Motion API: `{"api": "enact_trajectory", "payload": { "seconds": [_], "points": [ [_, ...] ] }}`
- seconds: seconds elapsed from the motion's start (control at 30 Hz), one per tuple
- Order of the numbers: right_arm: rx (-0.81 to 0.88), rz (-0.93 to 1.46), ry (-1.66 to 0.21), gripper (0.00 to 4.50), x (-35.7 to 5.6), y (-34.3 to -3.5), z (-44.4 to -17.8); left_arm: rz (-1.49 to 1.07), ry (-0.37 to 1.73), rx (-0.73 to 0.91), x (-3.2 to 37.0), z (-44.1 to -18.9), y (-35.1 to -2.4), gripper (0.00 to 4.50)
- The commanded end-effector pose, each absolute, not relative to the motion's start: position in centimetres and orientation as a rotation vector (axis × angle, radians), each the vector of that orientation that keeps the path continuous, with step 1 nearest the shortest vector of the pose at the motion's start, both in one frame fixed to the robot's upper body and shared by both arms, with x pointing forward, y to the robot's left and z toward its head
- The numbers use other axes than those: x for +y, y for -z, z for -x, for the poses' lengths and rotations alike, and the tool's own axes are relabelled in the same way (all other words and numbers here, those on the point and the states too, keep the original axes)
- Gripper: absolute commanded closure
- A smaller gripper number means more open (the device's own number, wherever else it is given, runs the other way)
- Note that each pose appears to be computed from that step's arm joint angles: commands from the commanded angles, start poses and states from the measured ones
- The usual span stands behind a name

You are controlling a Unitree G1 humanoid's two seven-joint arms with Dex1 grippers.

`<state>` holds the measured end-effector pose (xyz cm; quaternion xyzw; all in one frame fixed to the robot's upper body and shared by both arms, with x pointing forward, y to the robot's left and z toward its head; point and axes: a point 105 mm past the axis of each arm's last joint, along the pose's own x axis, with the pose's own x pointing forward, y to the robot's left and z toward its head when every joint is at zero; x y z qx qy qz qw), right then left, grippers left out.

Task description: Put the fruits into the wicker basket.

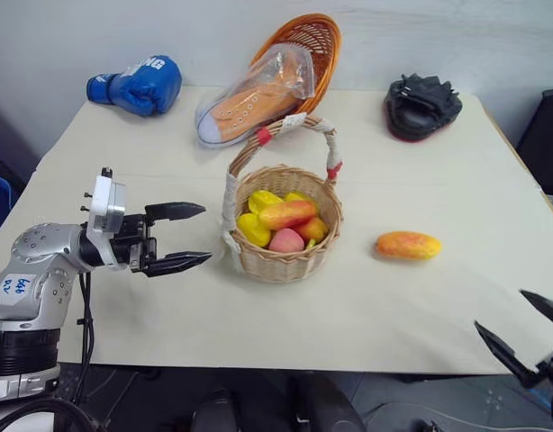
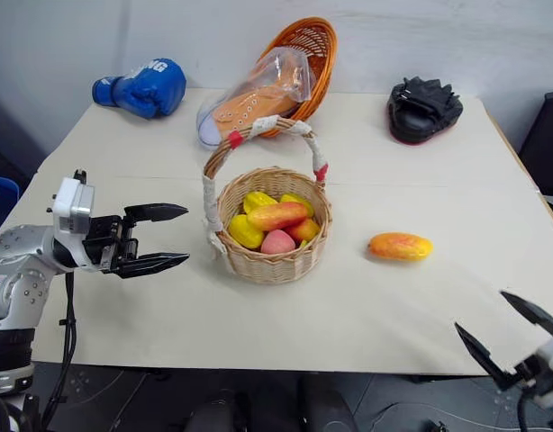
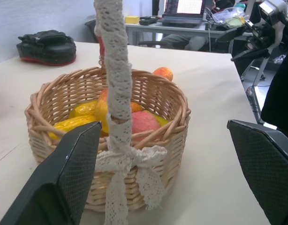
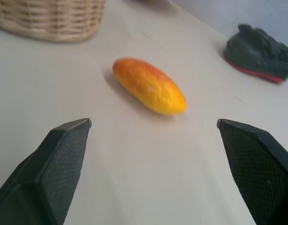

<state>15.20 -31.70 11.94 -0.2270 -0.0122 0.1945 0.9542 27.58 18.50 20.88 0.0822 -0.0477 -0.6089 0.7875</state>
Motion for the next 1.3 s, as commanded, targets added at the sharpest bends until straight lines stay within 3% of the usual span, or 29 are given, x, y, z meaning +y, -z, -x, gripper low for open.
{"api": "enact_trajectory", "payload": {
  "seconds": [0.03,0.27,0.37,0.53,0.63,0.73,1.03,1.3],
  "points": [
    [-0.009,0.504,-0.362,0.05,-32.6,-11.3,-13.9,-0.213,1.305,-0.127,18.8,-27.5,-21.5,0.0],
    [-0.075,0.507,-0.549,0.05,-29.3,-14.5,-19.0,-0.216,1.31,-0.131,18.8,-27.6,-21.5,0.0],
    [0.038,0.553,-0.698,0.05,-27.1,-16.3,-22.8,-0.216,1.312,-0.136,18.7,-27.6,-21.5,0.0],
    [0.221,0.639,-0.769,0.05,-25.9,-16.5,-27.0,-0.21,1.323,-0.146,18.2,-27.7,-21.5,0.0],
    [0.248,0.605,-0.762,0.05,-25.8,-16.6,-29.5,-0.207,1.33,-0.147,18.0,-27.8,-21.5,0.0],
    [0.342,0.636,-0.855,0.05,-25.5,-15.2,-30.5,-0.207,1.341,-0.149,17.8,-27.7,-21.7,0.0],
    [0.435,0.606,-0.849,0.05,-26.9,-12.6,-32.8,-0.21,1.346,-0.158,17.6,-27.5,-22.0,0.0],
    [0.395,0.658,-0.835,1.66,-27.4,-11.8,-33.3,-0.203,1.357,-0.159,17.4,-27.4,-21.8,0.0]
  ]
}}
